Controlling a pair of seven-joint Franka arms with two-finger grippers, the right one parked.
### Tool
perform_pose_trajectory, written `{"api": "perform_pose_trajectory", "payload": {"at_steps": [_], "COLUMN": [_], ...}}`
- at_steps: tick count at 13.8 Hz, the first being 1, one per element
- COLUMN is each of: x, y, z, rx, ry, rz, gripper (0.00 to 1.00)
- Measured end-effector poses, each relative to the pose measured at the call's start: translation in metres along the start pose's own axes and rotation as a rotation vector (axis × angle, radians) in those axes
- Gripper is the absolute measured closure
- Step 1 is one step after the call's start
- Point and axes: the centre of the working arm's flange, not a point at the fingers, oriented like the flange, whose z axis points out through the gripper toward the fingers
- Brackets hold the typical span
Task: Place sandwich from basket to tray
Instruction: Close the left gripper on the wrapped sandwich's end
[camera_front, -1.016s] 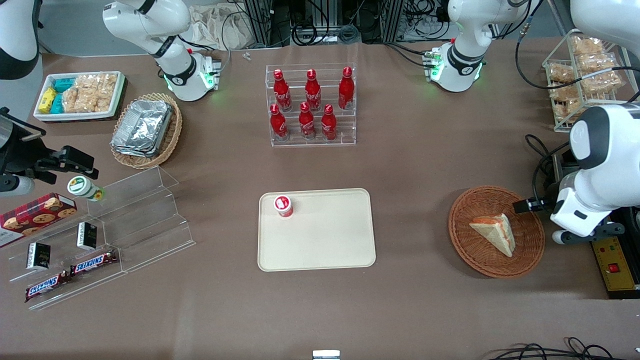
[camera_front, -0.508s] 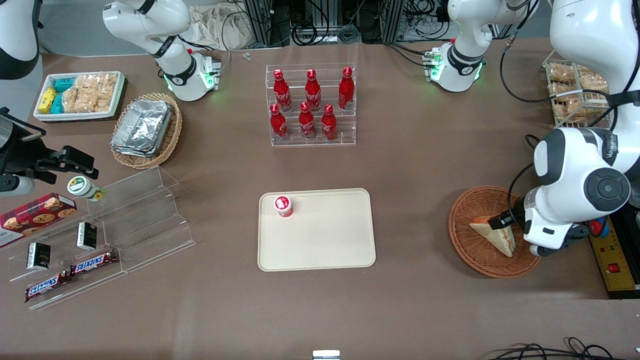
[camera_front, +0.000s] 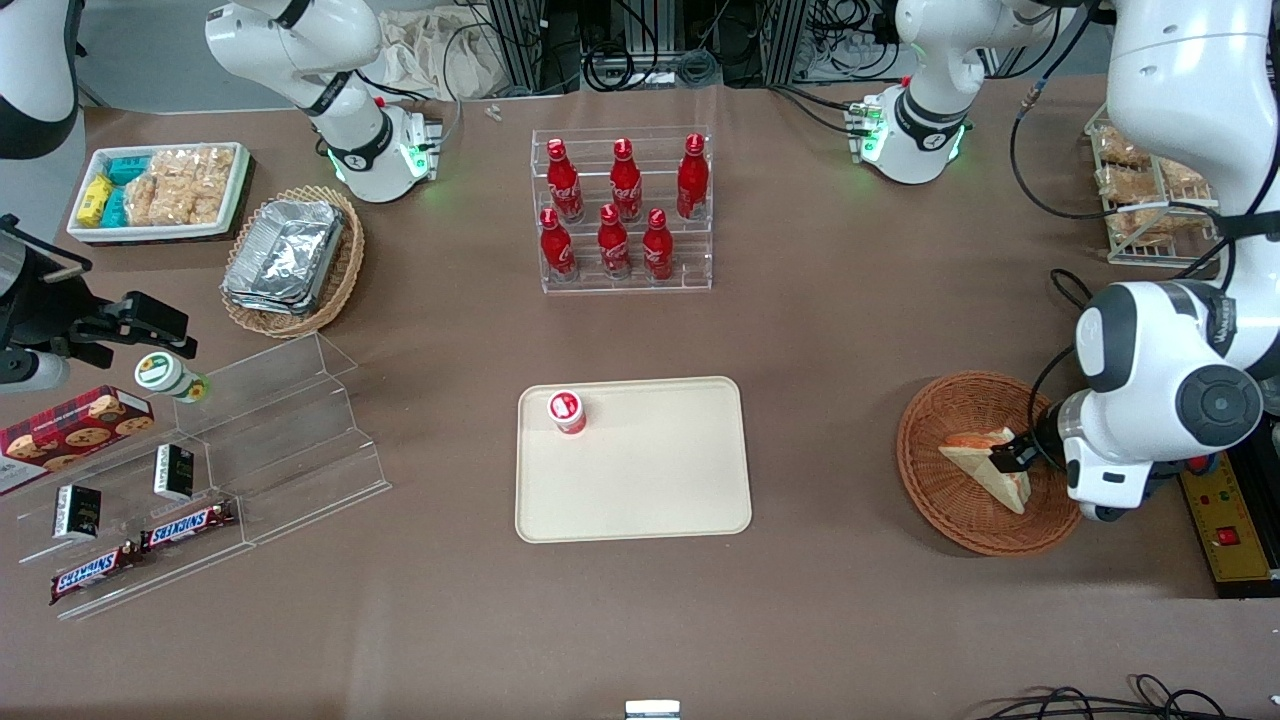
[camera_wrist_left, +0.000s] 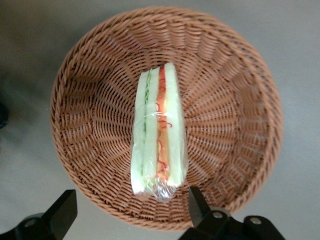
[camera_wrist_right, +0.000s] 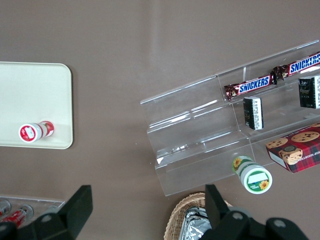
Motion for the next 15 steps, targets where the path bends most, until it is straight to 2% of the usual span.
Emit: {"api": "perform_pose_trajectory", "payload": {"at_steps": [6, 11, 15], "x": [0.003, 0.004, 0.004], "y": [0.003, 0.004, 0.005], "z": [0.022, 0.036, 0.045], "rx": [-0.026, -0.019, -0.014], "ry": [0.026, 0.016, 0.007], "rz": [-0.113, -0.124, -0.128], "gripper": [0.01, 0.01, 0.08]}}
